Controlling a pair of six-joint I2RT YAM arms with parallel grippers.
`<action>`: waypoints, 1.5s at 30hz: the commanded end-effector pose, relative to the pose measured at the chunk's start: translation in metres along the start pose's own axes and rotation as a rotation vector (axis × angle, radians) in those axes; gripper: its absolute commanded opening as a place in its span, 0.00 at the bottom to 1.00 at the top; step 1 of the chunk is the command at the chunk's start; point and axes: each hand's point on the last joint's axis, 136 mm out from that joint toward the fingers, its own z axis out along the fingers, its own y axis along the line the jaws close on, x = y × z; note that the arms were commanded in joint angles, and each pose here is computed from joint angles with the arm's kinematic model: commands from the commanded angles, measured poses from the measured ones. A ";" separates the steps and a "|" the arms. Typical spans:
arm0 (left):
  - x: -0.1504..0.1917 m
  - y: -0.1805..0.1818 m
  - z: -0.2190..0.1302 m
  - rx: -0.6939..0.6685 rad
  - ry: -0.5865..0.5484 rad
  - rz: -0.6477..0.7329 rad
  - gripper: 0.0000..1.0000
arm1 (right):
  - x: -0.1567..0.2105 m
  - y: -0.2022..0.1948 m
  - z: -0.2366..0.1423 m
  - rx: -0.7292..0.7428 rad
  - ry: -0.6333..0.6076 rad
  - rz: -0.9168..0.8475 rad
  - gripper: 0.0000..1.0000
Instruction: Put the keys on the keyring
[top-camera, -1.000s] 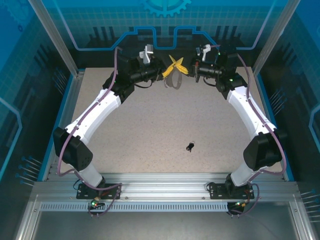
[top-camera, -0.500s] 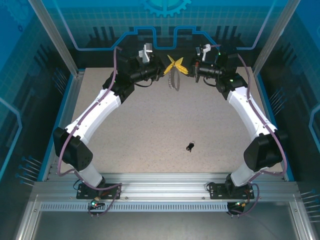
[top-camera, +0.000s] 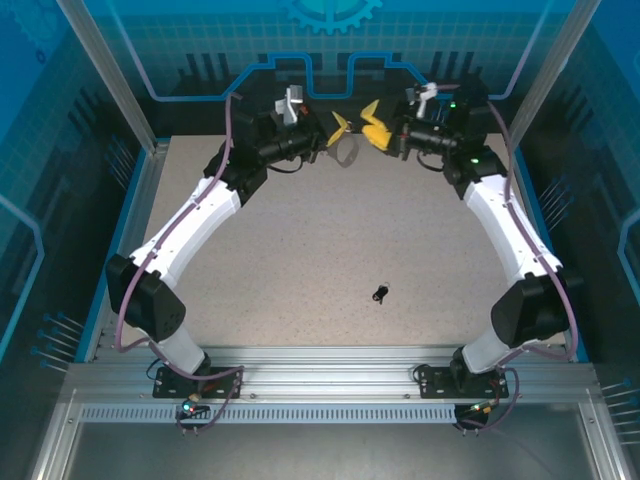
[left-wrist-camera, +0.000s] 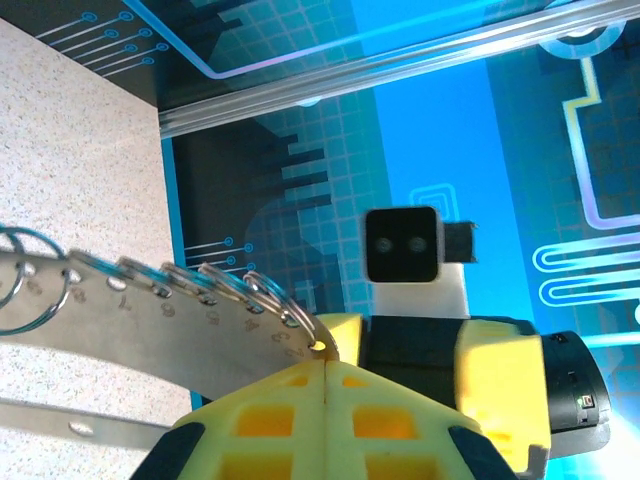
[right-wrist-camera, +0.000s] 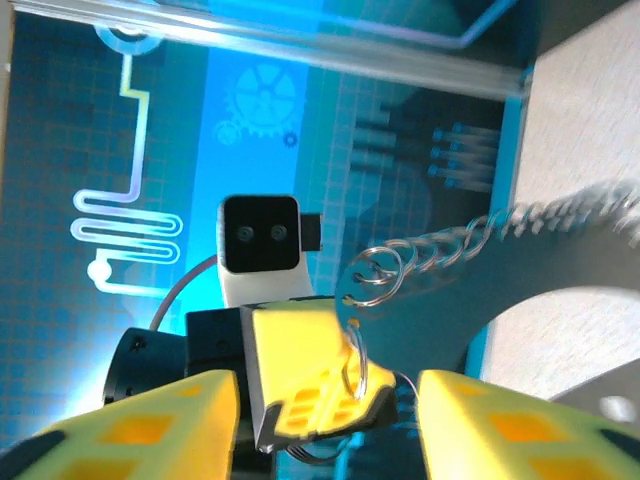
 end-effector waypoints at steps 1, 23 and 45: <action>-0.010 -0.027 -0.013 0.064 0.010 0.008 0.00 | -0.016 0.036 -0.044 0.025 -0.119 -0.180 0.60; -0.010 -0.037 -0.020 0.154 0.227 -0.247 0.00 | 0.015 -0.014 -0.007 0.638 -0.044 -1.405 0.58; 0.001 -0.006 -0.020 0.082 0.386 -0.176 0.00 | 0.045 0.013 0.026 0.763 -0.613 -2.233 0.48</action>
